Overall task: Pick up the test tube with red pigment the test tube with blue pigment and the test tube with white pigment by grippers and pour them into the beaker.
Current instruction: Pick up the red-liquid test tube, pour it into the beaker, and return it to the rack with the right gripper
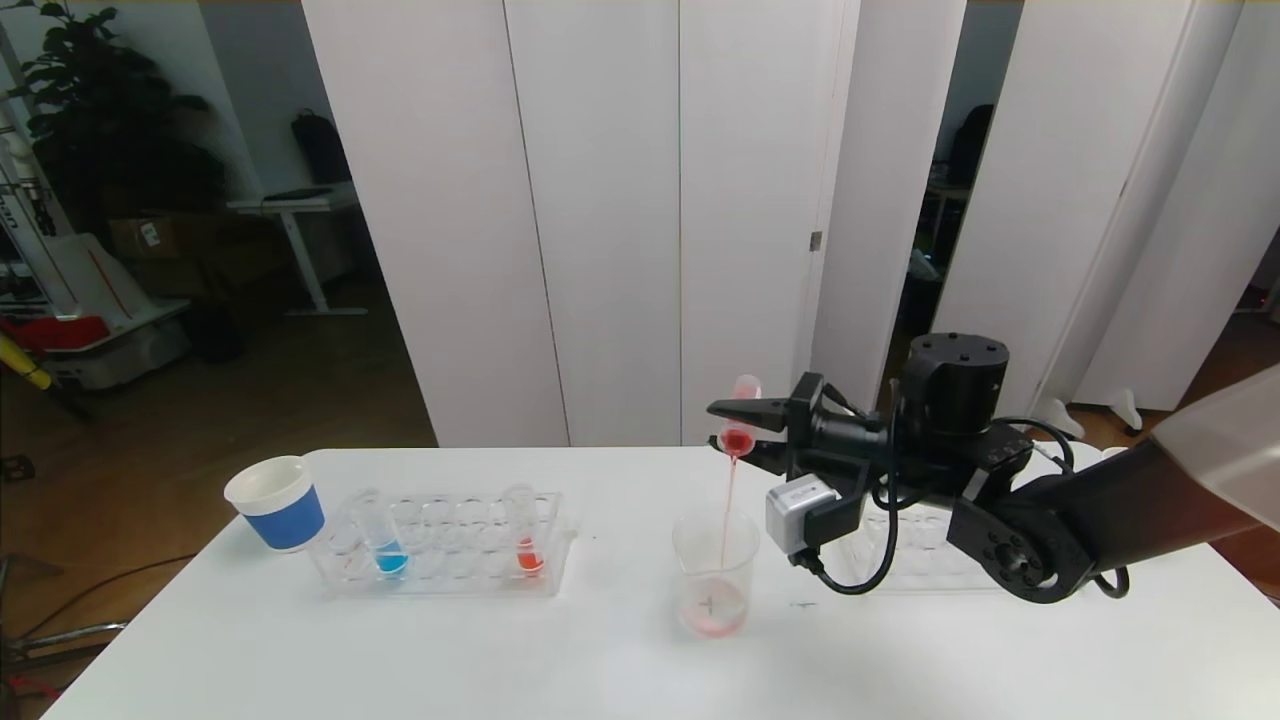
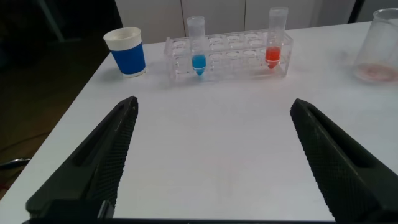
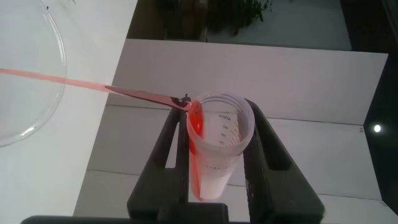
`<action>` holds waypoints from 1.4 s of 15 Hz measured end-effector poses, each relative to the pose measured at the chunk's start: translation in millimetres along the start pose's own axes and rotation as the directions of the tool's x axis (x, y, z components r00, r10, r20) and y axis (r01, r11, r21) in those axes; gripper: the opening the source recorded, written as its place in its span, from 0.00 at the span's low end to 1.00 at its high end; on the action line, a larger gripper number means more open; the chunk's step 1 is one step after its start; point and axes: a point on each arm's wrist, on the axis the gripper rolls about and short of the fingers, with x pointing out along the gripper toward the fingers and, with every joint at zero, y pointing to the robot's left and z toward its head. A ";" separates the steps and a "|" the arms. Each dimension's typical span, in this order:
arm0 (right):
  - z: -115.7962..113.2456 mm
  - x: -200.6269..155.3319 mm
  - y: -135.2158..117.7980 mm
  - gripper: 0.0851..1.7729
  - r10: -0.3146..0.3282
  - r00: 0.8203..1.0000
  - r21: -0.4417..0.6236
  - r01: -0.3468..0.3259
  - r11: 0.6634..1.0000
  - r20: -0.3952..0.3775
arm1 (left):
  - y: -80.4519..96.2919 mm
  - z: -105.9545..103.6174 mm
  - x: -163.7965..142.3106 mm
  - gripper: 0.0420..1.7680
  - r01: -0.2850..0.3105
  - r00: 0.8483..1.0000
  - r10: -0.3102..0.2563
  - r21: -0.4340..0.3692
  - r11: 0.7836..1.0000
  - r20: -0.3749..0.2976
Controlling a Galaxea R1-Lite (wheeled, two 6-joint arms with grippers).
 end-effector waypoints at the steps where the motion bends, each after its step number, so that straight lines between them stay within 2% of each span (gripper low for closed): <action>1: 0.0 -0.1 -0.1 0.29 0.000 1.000 -0.001 0.000 1.000 -0.001 | 0.0 0.0 0.0 0.99 0.000 1.000 0.000 0.000 1.000 0.000; 21: 5.0 3.9 -5.3 0.29 -0.014 0.999 -0.130 0.010 0.991 -0.032 | 0.0 0.0 0.0 0.99 0.000 1.000 0.000 0.000 1.000 0.000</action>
